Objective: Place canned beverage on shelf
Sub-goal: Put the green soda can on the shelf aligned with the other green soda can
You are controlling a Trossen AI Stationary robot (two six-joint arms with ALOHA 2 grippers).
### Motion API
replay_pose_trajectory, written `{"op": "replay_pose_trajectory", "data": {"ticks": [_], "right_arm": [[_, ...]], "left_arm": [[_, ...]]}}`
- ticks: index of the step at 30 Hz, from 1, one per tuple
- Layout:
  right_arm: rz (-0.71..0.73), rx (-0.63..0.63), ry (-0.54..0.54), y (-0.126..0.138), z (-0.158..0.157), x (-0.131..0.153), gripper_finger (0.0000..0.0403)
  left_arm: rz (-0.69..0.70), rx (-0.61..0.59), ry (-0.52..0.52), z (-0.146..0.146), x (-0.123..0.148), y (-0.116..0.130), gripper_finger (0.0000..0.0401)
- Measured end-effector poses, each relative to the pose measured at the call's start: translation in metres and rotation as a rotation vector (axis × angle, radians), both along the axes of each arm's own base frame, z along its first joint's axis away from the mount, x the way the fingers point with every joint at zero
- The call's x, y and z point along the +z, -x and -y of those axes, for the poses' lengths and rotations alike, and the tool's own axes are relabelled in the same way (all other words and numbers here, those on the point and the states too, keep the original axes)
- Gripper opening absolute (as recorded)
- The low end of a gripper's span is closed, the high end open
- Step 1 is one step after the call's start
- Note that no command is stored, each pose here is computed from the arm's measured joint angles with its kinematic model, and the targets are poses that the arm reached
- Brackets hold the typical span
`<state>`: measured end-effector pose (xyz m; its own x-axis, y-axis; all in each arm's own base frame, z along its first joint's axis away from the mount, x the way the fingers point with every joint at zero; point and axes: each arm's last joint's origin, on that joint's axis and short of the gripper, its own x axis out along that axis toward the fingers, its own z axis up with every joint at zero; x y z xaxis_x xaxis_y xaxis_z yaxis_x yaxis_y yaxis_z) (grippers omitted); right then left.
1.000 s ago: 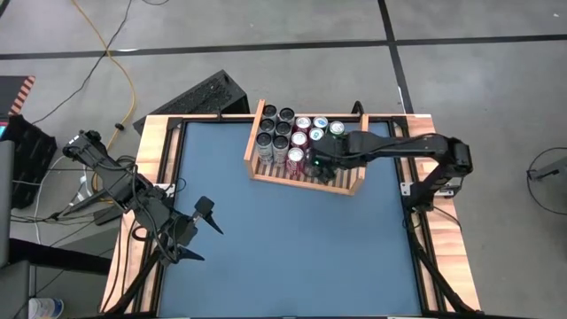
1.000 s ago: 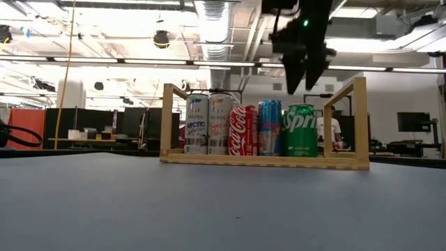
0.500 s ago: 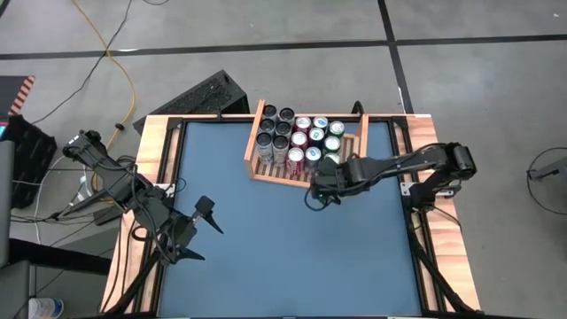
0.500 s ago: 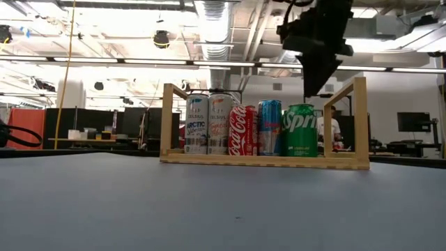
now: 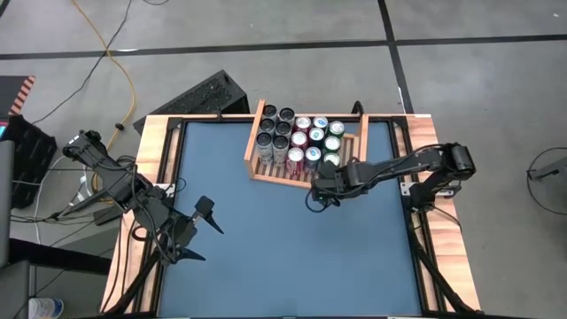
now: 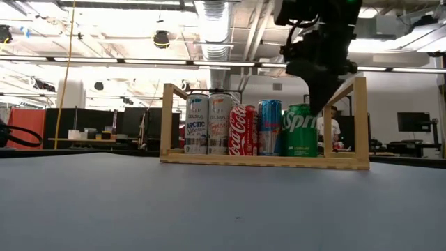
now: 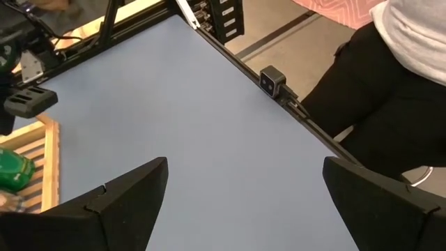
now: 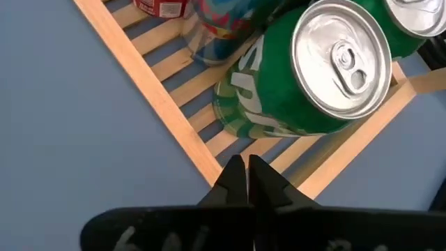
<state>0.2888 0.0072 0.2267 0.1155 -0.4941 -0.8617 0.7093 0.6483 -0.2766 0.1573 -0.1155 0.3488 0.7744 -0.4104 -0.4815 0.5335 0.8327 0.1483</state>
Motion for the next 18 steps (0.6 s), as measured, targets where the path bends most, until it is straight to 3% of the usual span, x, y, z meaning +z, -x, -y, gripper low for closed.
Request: {"op": "replay_pose_trajectory", "data": {"ticks": [18], "right_arm": [[0.0, -0.03, 0.029, 0.002, 0.018, -0.014, 0.0]], "left_arm": [[0.009, 0.017, -0.012, -0.001, 0.0, 0.0, 0.0371]]}}
